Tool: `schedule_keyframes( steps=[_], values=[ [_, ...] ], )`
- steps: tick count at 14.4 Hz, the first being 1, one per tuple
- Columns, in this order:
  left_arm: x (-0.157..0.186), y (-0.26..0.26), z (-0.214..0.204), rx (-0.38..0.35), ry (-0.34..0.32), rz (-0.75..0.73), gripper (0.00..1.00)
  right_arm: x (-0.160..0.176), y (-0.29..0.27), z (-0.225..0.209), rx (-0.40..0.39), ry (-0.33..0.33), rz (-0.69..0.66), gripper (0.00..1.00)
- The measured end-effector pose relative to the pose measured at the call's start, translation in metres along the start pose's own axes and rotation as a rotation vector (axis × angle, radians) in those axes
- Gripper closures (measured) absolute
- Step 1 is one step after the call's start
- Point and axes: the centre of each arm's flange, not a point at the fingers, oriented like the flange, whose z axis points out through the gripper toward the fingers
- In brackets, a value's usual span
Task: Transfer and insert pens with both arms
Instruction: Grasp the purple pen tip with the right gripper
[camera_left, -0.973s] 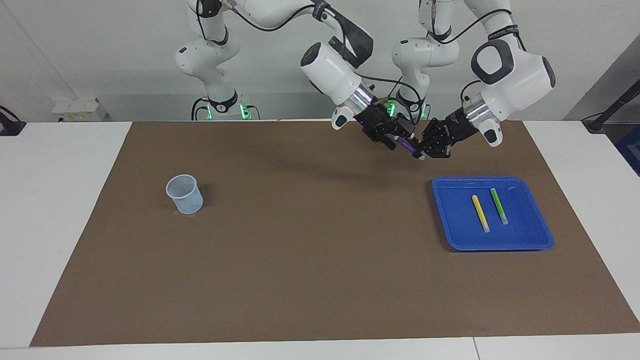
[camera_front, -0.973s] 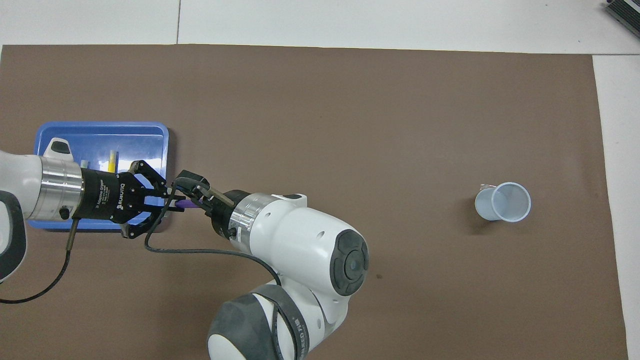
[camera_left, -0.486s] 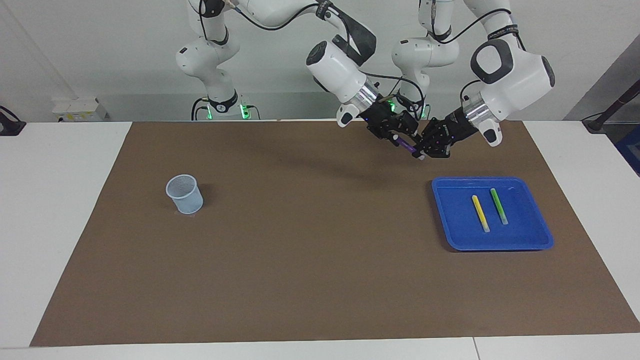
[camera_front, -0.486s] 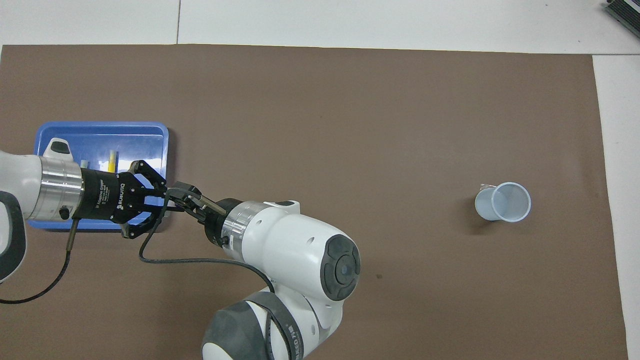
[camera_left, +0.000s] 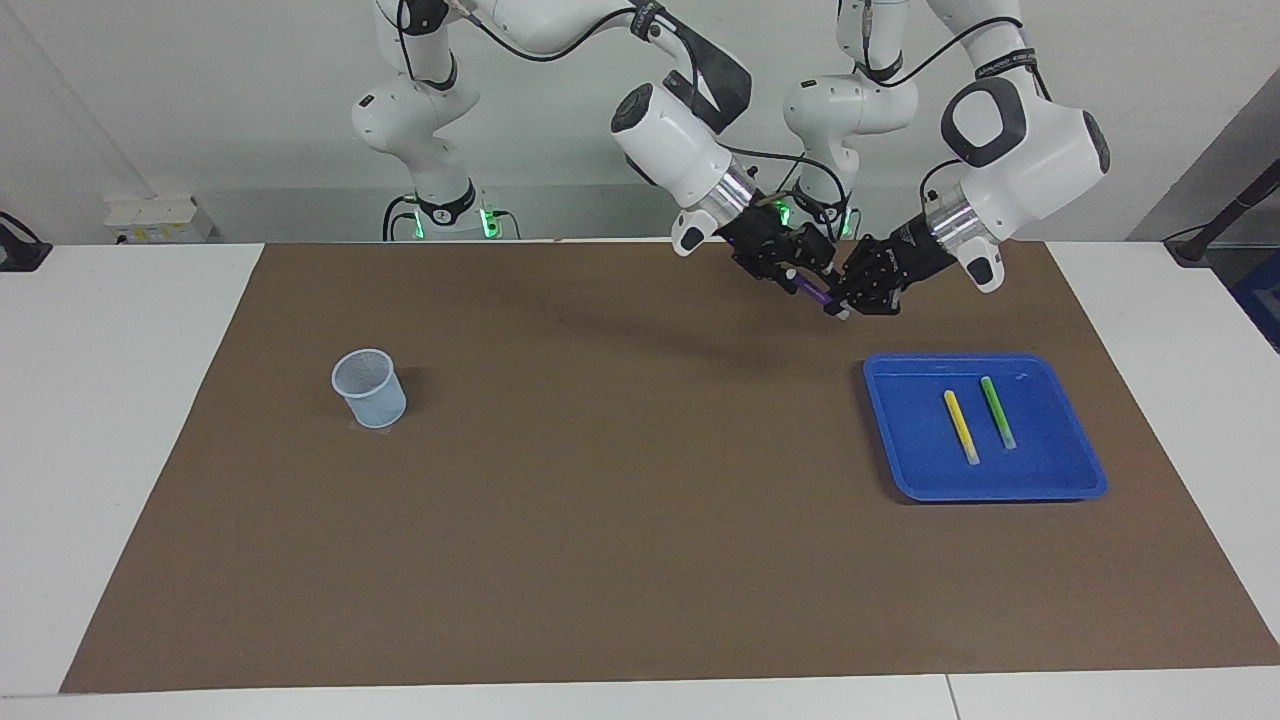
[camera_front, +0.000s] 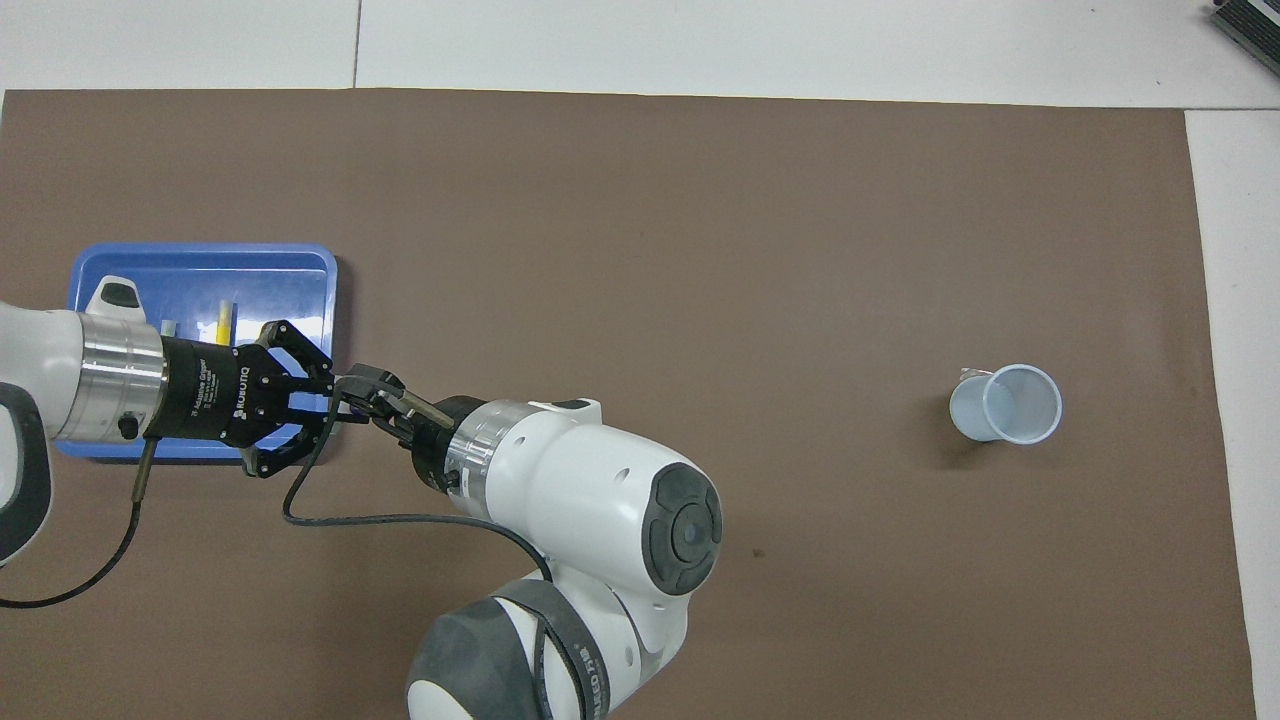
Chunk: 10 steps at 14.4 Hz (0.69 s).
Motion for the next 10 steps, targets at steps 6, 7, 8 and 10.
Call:
schedule_keyframes(
  steps=[6,7,8,10],
  values=[
    [-0.0005,-0.0006,0.0001,-0.001,0.002,-0.002,0.83,0.0008,-0.0003,-0.0004,-0.001,0.0,-0.008,0.81],
    [-0.0005,-0.0006,0.0001,-0.001,0.002,-0.002,0.83,0.0009,-0.0003,-0.0005,-0.001,-0.001,-0.008,0.81],
    [-0.0005,-0.0005,0.0001,-0.001,0.002,-0.002,0.83,0.001,-0.0003,-0.0005,-0.001,-0.001,-0.008,0.81],
    [-0.0006,-0.0005,0.0001,-0.002,0.002,-0.002,0.83,0.0011,-0.0003,-0.0005,-0.001,-0.001,-0.008,0.81]
  ],
)
